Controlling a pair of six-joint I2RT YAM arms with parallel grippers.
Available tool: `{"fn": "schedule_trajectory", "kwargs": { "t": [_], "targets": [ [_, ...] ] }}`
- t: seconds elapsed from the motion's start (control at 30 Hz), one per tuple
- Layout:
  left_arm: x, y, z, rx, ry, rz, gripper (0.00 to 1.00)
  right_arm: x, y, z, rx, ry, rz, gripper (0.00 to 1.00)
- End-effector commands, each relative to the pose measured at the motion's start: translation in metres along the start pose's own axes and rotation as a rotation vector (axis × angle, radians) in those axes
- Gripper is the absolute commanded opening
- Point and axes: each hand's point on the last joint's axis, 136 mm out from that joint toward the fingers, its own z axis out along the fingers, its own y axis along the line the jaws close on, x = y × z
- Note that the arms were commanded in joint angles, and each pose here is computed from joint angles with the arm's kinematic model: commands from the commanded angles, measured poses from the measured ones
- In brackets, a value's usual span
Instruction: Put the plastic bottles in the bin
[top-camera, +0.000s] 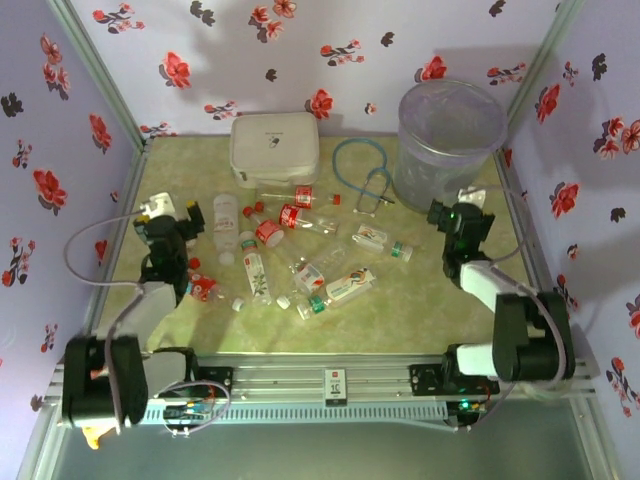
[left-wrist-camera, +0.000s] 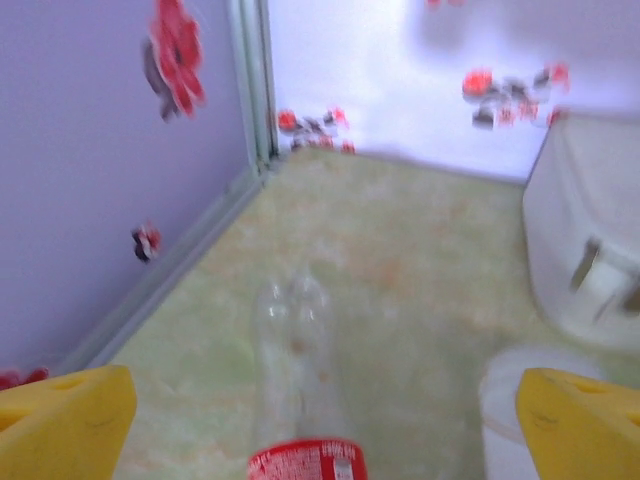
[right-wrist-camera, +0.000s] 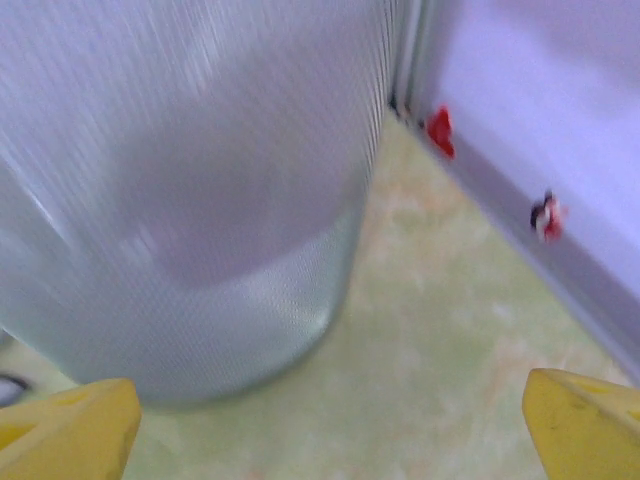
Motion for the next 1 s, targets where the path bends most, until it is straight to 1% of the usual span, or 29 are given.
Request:
{"fn": "schedule_trajectory", "kwargs": {
  "t": [0.0,0.07,0.13,0.23,0.33,0.43,0.53,0.63,0.67,0.77,0.83,0.97],
  "targets": [
    [-0.002,0.015,-0.023,-0.076,0.145,-0.076,0.98,0.006,0.010,-0.021,-0.064,0.176,-0.029,0.99],
    [-0.018,0.015,-0.036,-0.072,0.188,-0.084,0.97,0.012,0.022,-0.037,-0.103,0.240,-0.049,0.99],
    [-0.029,0.011,-0.045,-0.045,0.247,-0.061,0.97,0.012,0.031,-0.054,-0.113,0.260,-0.088,0.99],
    [-0.047,-0.005,-0.056,0.043,0.330,-0.022,0.97,0.012,0.052,-0.079,-0.190,0.304,-0.149,0.99],
    [-0.051,-0.025,-0.059,0.142,0.419,0.007,0.96,0.020,0.073,-0.098,-0.303,0.397,-0.219,0.99],
    [-0.042,-0.040,-0.053,0.206,0.513,0.048,0.95,0.033,0.098,-0.111,-0.443,0.486,-0.338,0.99],
    [-0.026,-0.053,-0.046,0.256,0.593,0.083,0.94,0.056,0.121,-0.122,-0.621,0.597,-0.463,0.97],
    [-0.012,-0.061,-0.043,0.285,0.612,0.094,0.96,0.077,0.139,-0.130,-0.760,0.690,-0.579,0.96],
    [-0.007,-0.062,-0.042,0.285,0.618,0.091,0.97,0.079,0.146,-0.130,-0.794,0.692,-0.621,0.96],
    [0.012,-0.062,-0.039,0.281,0.656,0.096,0.97,0.087,0.163,-0.126,-0.873,0.681,-0.712,0.94],
    [0.019,-0.061,-0.039,0.280,0.677,0.112,0.97,0.089,0.171,-0.121,-0.903,0.670,-0.743,0.94],
    [0.018,-0.063,-0.040,0.287,0.675,0.114,0.99,0.098,0.173,-0.101,-0.870,0.681,-0.807,0.95]
  ]
}}
